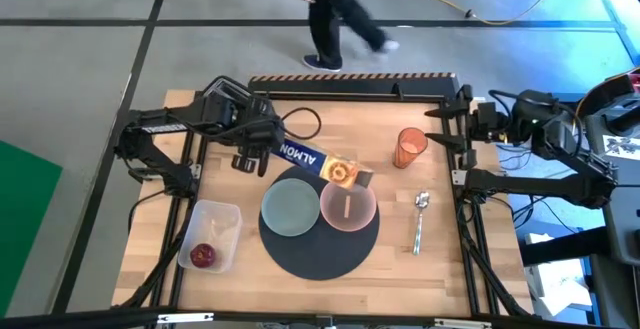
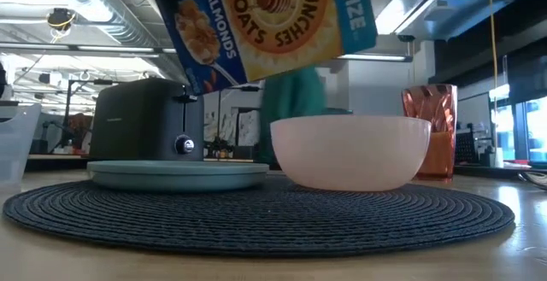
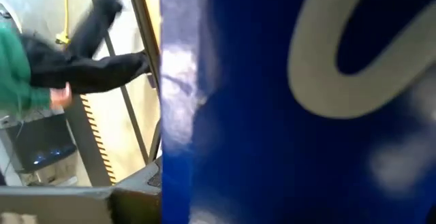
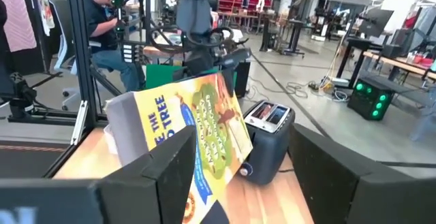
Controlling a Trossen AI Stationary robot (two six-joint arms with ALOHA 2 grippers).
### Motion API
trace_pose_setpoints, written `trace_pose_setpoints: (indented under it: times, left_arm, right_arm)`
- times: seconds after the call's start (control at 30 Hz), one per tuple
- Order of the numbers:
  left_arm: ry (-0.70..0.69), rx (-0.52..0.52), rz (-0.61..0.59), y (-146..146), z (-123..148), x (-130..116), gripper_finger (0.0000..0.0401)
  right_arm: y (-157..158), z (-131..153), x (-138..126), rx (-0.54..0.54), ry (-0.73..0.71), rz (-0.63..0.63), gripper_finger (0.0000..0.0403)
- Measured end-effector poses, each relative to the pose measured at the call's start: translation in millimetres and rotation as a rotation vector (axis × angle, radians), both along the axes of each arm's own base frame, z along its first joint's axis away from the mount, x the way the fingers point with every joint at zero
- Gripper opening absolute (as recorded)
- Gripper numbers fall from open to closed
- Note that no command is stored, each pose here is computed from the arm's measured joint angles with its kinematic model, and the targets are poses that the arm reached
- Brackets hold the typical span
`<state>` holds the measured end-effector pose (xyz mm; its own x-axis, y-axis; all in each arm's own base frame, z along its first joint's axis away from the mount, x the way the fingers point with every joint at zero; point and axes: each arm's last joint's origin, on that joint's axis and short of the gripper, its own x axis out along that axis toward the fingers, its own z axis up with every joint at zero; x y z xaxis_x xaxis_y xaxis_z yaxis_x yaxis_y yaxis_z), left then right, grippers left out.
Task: Arrange a breakfast setting
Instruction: Pour the cereal into the light pink bowl
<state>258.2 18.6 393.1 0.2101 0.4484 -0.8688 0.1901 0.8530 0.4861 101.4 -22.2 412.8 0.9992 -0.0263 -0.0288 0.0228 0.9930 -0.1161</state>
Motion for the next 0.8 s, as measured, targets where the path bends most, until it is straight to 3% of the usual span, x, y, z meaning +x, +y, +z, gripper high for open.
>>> trace_pose_setpoints:
  times: [0.3,0.8]
  left_arm:
    - [0.062,0.123,-0.06,2.7,1.3,-1.2,0.0198]
    - [0.163,0.193,-0.141,-2.4,-13.1,17.2,0.0198]
  right_arm:
    - [-0.6,-1.4,1.5,-0.003,0.003,-0.004,0.0221]
    - [-0.6,-2.5,1.6,0.0,0.013,-0.004,0.0221]
